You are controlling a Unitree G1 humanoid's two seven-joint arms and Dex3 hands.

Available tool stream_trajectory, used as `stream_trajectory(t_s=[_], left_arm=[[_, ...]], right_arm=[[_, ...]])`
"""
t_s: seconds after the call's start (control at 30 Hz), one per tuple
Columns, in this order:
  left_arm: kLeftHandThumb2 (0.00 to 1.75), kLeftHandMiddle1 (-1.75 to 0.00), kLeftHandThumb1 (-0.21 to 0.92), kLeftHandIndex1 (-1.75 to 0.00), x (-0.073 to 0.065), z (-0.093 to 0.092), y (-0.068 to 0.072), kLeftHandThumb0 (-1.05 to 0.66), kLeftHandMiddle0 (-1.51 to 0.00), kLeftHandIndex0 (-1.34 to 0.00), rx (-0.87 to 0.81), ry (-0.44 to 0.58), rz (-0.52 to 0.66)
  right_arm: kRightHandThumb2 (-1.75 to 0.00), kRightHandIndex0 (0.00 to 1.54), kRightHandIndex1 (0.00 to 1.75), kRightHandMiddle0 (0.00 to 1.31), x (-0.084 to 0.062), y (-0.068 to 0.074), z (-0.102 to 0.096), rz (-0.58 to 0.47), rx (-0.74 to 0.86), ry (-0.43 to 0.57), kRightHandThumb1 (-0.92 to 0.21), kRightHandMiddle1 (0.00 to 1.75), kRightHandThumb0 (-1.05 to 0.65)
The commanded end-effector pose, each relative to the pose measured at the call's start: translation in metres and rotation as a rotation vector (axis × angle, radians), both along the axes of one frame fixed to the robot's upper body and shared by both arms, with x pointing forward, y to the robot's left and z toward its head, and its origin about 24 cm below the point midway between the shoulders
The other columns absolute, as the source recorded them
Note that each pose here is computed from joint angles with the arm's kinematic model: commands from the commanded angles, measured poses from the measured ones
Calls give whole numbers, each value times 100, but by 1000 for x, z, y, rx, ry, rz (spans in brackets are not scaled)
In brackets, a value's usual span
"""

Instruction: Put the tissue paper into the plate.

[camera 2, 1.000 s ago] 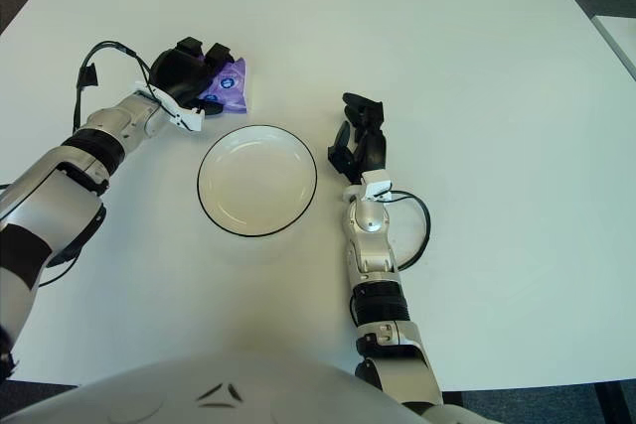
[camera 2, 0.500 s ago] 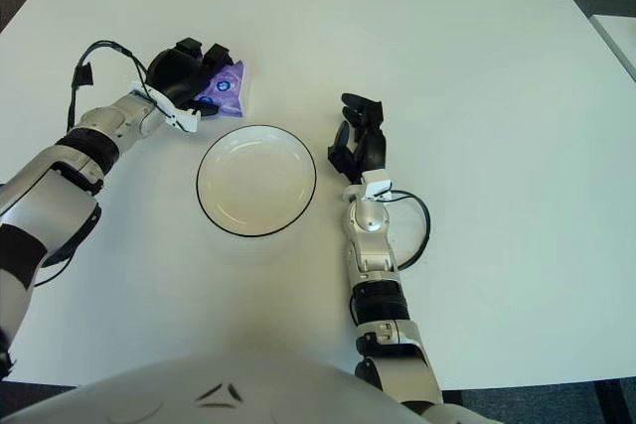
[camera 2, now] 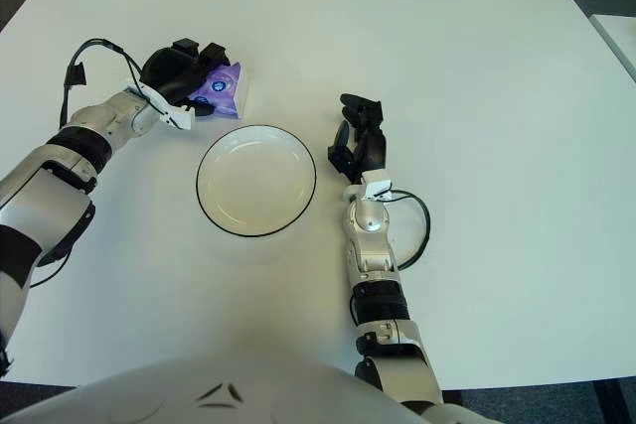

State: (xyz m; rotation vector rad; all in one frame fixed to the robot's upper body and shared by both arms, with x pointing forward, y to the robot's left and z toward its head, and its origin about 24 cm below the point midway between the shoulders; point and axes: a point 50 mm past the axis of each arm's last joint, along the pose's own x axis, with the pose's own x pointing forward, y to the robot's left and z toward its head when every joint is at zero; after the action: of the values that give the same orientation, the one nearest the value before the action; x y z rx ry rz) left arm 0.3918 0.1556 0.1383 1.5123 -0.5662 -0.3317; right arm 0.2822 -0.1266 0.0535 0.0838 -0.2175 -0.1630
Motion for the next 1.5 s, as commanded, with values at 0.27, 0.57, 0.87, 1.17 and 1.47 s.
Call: stream_trajectory(t_s=[0.27,0.57,0.87,1.17,1.47], left_arm=[[137,-175,27,-175,-18,36,-3,-50,-127,-65,-127,-59,-173],[135,-175,29,-175,-41,53,-15,-49,-123,-64,-161,-118,-318],[134,-175,29,-175,-59,61,-25,-49,-121,-63,-162,-148,-410],[134,-175,30,-175,-71,60,-31,-49,-120,-63,-166,-224,-477],[133,-175,30,-175,-85,56,-44,-49,-121,-63,-157,-196,-580]], right_arm=[[-89,39,86,8,-13,-4,-41,-11,9,210,-92,117,-59],[-89,40,86,6,-12,-4,-42,-15,5,219,-92,118,-58],[-87,41,87,8,-10,-2,-43,-12,8,221,-92,118,-56],[-89,40,86,7,-8,-2,-44,-7,0,219,-92,117,-58],[-89,40,86,8,-8,-3,-43,-10,-2,215,-92,117,-57]])
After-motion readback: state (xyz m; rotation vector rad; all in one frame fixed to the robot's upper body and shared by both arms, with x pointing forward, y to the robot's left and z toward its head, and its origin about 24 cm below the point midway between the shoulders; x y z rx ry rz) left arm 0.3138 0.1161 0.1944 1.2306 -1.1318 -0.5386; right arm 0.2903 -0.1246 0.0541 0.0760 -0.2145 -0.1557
